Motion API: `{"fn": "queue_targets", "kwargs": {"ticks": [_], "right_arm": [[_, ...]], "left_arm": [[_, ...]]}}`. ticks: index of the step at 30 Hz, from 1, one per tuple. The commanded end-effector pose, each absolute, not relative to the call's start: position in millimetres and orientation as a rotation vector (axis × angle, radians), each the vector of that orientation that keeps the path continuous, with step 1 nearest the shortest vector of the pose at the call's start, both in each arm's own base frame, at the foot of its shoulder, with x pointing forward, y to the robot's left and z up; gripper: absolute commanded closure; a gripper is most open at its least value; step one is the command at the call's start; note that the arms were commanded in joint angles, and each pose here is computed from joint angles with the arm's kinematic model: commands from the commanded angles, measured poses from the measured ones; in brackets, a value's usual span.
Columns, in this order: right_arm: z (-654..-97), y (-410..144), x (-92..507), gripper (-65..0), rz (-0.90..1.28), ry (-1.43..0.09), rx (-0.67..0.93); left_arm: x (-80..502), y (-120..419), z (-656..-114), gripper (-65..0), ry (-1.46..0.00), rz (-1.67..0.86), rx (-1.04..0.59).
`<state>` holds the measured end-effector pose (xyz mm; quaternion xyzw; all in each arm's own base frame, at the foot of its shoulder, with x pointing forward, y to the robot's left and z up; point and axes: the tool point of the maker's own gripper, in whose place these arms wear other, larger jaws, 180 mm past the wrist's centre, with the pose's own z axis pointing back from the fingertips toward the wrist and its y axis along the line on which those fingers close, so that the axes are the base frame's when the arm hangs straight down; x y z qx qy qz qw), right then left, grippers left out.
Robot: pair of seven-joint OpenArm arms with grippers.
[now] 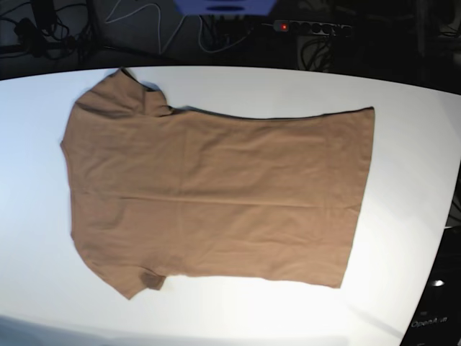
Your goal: Fold the T-shirt properly
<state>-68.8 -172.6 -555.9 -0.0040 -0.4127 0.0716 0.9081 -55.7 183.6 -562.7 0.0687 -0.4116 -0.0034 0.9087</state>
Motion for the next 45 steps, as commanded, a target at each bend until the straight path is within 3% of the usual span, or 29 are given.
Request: {"fn": "queue_targets", "kwargs": {"ticks": [1,4,10,24,30,37,45], "right_arm": [[-550.2,-176.1,-69.9,-0.1,0.157,-0.876,-0.015],[-548.5,-179.6,-78.0,-0.1,0.161,-0.862,-0.019],[-545.8,-180.4,-82.6,-0.1,0.166,-0.863,-0.019],[-444.7,-168.3,-62.8,-0.1,0.287,-1.204,0.009],[-404.3,-185.4,-35.5,-0.1,0.32,-1.314,-0.073],[-370.4,-201.3,37.7,-0.1,0.374,-1.346,-0.178],[-327.2,-200.7,104.9,-0.3,0.33,-1.389,-0.173]], "left_arm": [[-66.0,186.4,-551.3,-1.1,-0.883,-0.019,0.153],[-90.5,196.0,-546.6,-1.1,-0.841,0.018,0.198],[-91.6,215.6,-533.5,-1.1,-0.891,0.086,0.282],[-51.0,197.7,-426.3,-1.1,-1.22,0.014,0.191],[-8.7,191.7,-392.5,-1.1,-1.216,0.018,0.152],[42.2,186.2,-375.7,-1.1,-1.153,0.026,0.12],[49.5,185.7,-378.3,-1.1,-1.103,0.03,0.115]]}}
